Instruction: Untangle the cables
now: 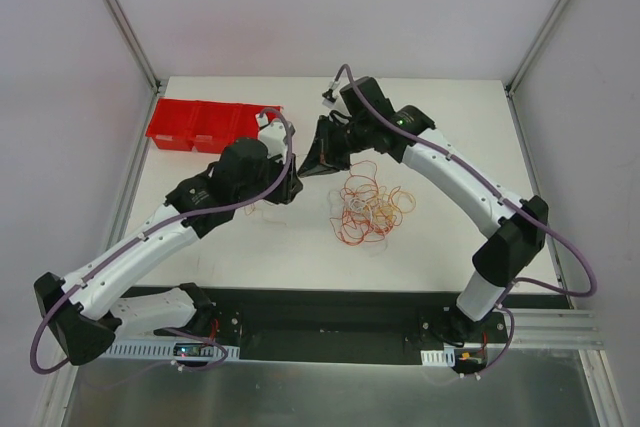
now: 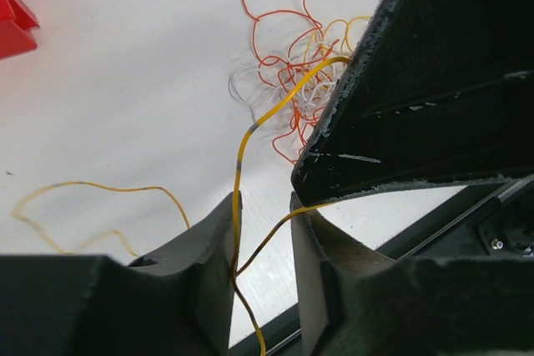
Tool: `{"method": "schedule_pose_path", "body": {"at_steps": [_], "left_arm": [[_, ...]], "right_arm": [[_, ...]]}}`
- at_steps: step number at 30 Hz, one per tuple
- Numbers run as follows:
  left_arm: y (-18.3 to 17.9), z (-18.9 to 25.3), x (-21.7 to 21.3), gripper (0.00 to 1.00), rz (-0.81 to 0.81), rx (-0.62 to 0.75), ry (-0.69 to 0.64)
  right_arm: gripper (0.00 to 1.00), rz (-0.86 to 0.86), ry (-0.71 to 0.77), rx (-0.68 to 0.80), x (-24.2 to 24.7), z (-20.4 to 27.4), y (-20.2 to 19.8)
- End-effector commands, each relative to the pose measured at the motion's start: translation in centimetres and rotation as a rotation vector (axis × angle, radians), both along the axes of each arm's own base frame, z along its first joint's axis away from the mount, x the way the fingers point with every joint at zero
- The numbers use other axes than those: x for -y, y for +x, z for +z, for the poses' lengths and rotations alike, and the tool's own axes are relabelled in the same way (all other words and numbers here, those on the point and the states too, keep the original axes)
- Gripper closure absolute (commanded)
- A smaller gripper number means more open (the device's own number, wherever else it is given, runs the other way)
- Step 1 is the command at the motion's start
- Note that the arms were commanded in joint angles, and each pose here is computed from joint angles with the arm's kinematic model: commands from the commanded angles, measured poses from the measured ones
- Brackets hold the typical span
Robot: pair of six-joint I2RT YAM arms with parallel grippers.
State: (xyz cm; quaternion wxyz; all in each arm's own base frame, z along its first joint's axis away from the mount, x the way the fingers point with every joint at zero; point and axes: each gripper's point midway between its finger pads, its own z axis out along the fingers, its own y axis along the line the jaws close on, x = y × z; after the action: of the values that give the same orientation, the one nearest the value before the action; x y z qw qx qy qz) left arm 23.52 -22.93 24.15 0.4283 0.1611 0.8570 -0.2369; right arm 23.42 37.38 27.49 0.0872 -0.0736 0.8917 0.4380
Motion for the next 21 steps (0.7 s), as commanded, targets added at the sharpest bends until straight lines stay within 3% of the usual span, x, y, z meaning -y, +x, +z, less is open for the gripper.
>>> {"method": "schedule_pose_path", "body": {"at_steps": [1,3,4,8,9,13,15,17,21], "left_arm": [[1.2,0.9,-0.2,0.78,0.080,-0.004,-0.006],[1.2,1.0,0.2,0.96,0.066,-0.011,-0.007],[1.2,1.0,0.2,1.00,0.066,-0.011,-0.007],[1.3,1.3,-0.3,1.00,0.078,0.011,0.005],[1.4,1.3,-0.5,1.00,0.082,0.016,0.009],[2.8,1.7,-2.0,1.00,0.192,0.043,0.022],[3.9,2.2,-3.0,1.00,0.274,0.046,0.001],[5.4,3.1,-3.8,1.00,0.333,0.049,-0.016],[9.2,5.7,-6.2,1.00,0.459,0.095,-0.029]], "right_arm": [[1.00,-0.038,0.043,0.025,0.9,3.7,-0.7],[1.00,-0.040,0.051,0.030,0.8,3.9,-0.6],[1.00,-0.044,0.047,0.034,0.9,3.8,-0.4],[1.00,-0.053,0.049,0.041,1.3,3.8,0.1],[0.95,-0.033,0.067,0.043,1.2,4.0,0.0],[0.42,0.015,0.106,0.115,3.0,5.7,0.6],[0.24,0.000,0.109,0.205,5.3,6.9,1.1],[0.18,-0.036,0.121,0.267,7.8,8.1,1.4],[0.18,-0.139,0.133,0.264,12.4,8.2,1.6]]}}
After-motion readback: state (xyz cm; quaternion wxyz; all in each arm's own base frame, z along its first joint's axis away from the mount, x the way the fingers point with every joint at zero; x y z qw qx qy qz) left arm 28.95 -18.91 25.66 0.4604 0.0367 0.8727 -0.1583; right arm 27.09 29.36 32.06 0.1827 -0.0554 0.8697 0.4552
